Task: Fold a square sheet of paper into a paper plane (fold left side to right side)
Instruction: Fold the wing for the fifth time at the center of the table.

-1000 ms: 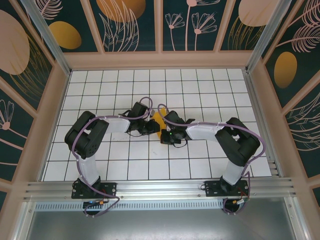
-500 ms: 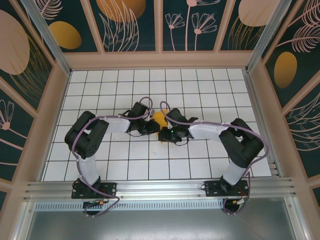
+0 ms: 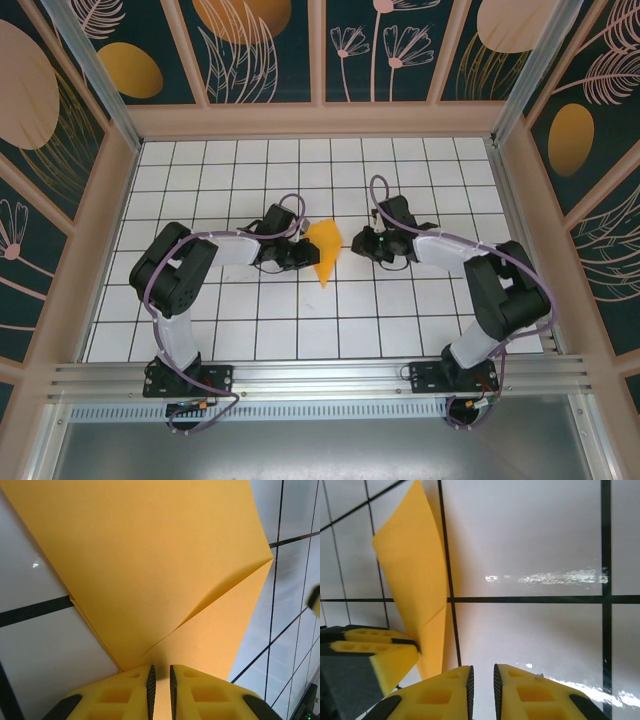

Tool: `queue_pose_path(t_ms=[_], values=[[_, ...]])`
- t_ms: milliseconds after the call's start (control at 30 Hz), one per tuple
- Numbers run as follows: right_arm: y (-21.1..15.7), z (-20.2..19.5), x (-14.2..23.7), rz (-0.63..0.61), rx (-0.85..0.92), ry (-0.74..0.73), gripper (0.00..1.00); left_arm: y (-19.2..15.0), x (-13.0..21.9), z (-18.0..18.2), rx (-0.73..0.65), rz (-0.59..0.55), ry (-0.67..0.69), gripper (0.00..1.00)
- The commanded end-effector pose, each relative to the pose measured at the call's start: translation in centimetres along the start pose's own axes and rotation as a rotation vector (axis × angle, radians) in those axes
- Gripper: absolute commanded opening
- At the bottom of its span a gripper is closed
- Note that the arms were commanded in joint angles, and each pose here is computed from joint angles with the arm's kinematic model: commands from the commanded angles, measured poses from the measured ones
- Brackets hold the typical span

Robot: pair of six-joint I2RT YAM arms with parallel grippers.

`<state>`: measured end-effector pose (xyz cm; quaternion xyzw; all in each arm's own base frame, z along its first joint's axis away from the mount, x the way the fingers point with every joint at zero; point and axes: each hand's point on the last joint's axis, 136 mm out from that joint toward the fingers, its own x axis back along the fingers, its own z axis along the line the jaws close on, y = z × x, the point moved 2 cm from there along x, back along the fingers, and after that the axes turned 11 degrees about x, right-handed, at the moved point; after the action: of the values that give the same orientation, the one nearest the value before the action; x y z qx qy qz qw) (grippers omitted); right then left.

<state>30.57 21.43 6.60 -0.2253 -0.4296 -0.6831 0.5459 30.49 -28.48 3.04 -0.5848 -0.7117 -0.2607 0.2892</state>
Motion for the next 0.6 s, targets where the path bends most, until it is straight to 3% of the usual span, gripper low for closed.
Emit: queue_pose_path(t_ms=[0, 567], values=[[0.1, 0.6, -1.5, 0.018, -0.024, 0.060, 0.21, 0.5, -0.6, 1.9, -0.009, -0.038, 0.083, 0.21], [1.9, 3.7, -4.2, 0.034, 0.024, 0.165, 0.21, 0.5, -0.7, 1.8, -0.009, -0.037, 0.079, 0.21]])
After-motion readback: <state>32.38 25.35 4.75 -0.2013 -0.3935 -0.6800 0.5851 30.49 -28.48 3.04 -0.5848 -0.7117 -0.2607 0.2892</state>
